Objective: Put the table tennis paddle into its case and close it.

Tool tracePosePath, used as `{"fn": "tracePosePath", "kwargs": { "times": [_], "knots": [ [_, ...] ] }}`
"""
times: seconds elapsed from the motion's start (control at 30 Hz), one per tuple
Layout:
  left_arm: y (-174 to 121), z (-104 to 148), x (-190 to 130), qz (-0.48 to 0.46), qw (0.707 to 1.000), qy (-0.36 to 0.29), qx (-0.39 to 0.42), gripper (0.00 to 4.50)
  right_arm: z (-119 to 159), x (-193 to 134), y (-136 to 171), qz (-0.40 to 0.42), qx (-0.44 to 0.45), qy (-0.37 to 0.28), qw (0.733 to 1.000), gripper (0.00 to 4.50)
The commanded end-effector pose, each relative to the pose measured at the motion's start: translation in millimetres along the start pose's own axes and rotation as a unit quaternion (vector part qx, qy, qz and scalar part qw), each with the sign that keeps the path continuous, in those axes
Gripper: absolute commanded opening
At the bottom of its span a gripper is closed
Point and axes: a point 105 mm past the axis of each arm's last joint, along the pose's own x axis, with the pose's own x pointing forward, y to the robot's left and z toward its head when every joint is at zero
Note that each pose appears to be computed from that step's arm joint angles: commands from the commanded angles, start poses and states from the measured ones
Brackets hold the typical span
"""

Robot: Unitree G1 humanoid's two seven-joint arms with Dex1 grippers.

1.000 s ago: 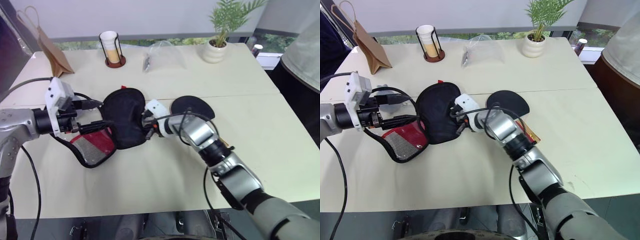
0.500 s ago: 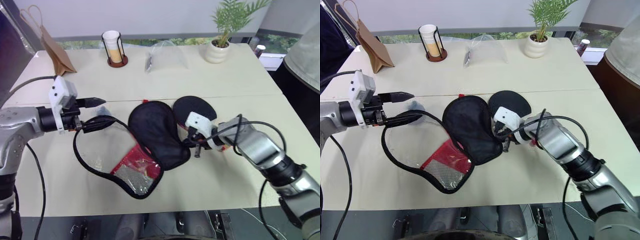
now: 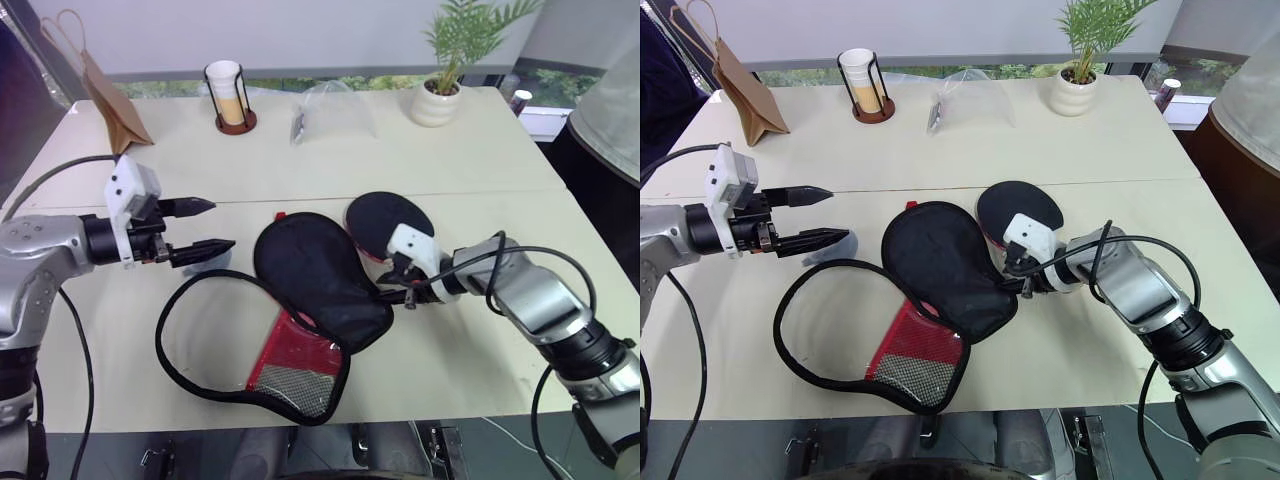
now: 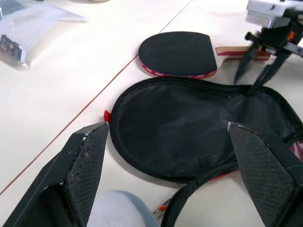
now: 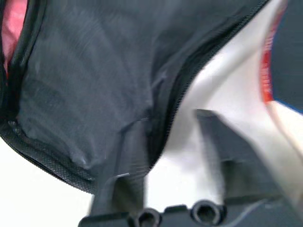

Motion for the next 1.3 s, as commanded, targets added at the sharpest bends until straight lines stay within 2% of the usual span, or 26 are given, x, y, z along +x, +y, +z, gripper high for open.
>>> {"fn": "tracePosePath", "kwargs": {
  "times": [0.03,0.2,0.37,0.6,0.7,0.87,1.0,1.17,1.23,1.3],
  "knots": [
    [-2.8,8.9,1.3,-0.006,1.0,-0.01,0.019,4.18,28.0,-42.2,-33.8,-0.085,0.011,-0.048,0.995,3.99],
    [-3.8,8.2,3.9,-0.009,1.0,-0.011,0.018,4.18,11.7,-59.2,-45.3,-0.129,0.049,-0.024,0.99,3.99],
    [-2.5,9.1,8.2,-0.015,1.0,-0.014,0.019,4.18,-24.5,-47.5,-38.5,-0.131,0.099,0.027,0.986,3.99],
    [-1.9,9.5,11.9,-0.021,0.999,-0.016,0.021,4.18,-52.6,-28.7,-33.6,-0.15,0.129,0.06,0.978,3.99],
    [-1.8,9.8,12.8,-0.023,0.999,-0.016,0.022,4.18,-56.3,-26.4,-36.5,-0.162,0.147,0.057,0.974,3.19],
    [-1.4,9.6,14.0,-0.024,0.999,-0.015,0.022,4.18,-52.3,-30.6,-46.7,-0.184,0.173,0.039,0.967,0.95],
    [-1.0,9.1,14.9,-0.024,0.999,-0.015,0.021,4.18,-41.5,-41.1,-57.0,-0.206,0.173,0.022,0.963,0.84],
    [-0.3,8.3,16.7,-0.027,0.999,-0.016,0.02,4.18,-4.0,-67.2,-67.1,-0.22,0.182,-0.036,0.958,0.84],
    [0.5,8.0,17.8,-0.027,0.999,-0.017,0.02,4.18,8.3,-70.4,-61.0,-0.208,0.18,-0.046,0.96,0.84],
    [3.7,8.4,18.5,-0.026,0.999,-0.018,0.021,4.18,26.8,-68.2,-41.9,-0.174,0.16,-0.056,0.97,0.84]
  ]
}}
